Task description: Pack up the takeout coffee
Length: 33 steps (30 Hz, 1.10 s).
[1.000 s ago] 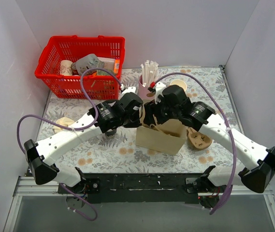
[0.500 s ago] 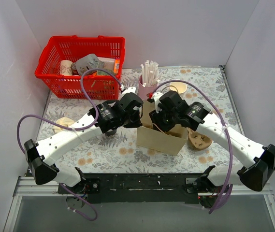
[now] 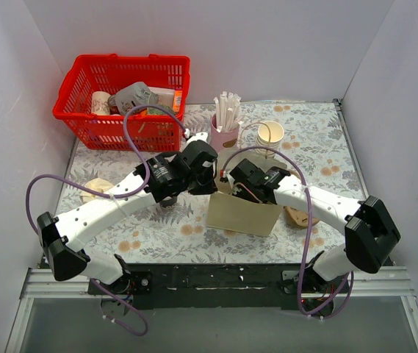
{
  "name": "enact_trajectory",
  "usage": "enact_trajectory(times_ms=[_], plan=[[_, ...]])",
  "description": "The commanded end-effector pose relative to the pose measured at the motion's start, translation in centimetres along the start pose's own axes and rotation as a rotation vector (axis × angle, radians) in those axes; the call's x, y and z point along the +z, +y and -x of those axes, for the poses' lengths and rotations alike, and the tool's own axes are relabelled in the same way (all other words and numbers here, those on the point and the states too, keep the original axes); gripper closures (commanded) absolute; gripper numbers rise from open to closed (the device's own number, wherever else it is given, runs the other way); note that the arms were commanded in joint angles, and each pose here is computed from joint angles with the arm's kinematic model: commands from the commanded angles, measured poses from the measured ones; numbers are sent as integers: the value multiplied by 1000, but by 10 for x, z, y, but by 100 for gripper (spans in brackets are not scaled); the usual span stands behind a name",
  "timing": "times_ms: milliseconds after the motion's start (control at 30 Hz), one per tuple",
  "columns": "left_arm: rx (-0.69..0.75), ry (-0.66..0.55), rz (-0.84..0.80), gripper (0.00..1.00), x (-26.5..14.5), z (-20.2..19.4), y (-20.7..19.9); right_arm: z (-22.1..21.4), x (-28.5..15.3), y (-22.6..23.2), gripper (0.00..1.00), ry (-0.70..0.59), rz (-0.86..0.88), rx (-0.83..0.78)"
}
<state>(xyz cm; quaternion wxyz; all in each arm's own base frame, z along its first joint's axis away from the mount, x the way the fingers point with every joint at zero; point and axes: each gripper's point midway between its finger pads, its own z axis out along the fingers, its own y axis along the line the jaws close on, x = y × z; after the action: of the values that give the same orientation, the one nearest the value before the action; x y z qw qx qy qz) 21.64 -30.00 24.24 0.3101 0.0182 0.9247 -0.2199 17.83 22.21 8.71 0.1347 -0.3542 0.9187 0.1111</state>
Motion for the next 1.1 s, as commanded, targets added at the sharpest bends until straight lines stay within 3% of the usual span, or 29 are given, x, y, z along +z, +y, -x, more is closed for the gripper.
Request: enact_trajectory(times_ms=[0,233,433,633,767,933,1067], plan=[[-14,-60,-42,100,-11,17,-11,-3,0,5,60,-4,30,27],[-14,-59,-19,100,-8,13,-4,68,-66,17,59,-259,58,-10],[-19,-58,-6,100,-2,6,4,128,-143,11,46,-607,-4,-4],[-17,-79,-67,100,-7,6,-1,156,-221,14,29,-961,18,28],[-15,-124,-106,100,-16,14,-4,147,-274,16,9,-1159,48,51],[-44,-137,-78,100,-23,18,1,133,-307,2,4,-1246,-5,122],[-92,-123,-51,100,-26,18,3,122,-319,-7,4,-1231,-48,157]])
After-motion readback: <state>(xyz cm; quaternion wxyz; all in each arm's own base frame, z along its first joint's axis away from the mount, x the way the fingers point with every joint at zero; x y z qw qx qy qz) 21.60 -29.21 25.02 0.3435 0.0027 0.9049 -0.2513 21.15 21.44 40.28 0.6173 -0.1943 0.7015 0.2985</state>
